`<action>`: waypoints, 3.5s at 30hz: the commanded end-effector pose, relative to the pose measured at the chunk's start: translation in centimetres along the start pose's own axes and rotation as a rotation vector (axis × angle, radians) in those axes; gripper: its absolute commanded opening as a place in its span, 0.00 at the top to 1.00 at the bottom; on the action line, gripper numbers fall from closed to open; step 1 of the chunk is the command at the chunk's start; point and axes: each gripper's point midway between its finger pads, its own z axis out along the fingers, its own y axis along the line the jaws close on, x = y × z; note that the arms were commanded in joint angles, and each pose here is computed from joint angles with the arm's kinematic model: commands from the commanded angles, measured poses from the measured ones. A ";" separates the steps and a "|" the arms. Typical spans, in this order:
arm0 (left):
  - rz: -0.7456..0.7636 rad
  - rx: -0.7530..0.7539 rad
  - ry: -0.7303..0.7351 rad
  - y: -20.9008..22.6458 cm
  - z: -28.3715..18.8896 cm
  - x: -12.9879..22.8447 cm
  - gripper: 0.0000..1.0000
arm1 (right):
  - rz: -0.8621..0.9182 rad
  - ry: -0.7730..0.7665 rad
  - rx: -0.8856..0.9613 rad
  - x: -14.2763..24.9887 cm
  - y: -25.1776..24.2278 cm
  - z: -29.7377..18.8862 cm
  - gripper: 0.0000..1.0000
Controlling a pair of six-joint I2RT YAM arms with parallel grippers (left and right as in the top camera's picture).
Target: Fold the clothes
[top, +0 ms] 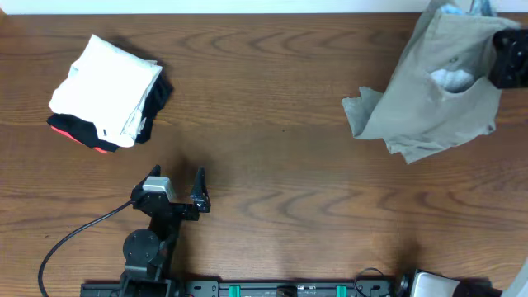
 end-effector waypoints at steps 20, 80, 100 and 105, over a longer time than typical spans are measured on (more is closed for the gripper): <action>-0.019 0.059 -0.008 -1.0 0.1 0.0 0.02 | 0.002 -0.034 -0.051 -0.8 1.5 -1.4 0.98; -0.067 0.938 0.303 -24.3 5.7 -19.0 0.26 | -0.243 0.159 -0.732 4.0 23.3 0.0 0.99; 0.009 0.937 0.244 -26.0 6.1 -18.8 0.38 | -0.243 0.161 -0.772 4.1 24.0 -0.4 0.99; 0.008 0.948 0.254 -26.3 5.7 -18.6 0.78 | -0.246 0.162 -0.774 4.1 24.1 -0.5 0.99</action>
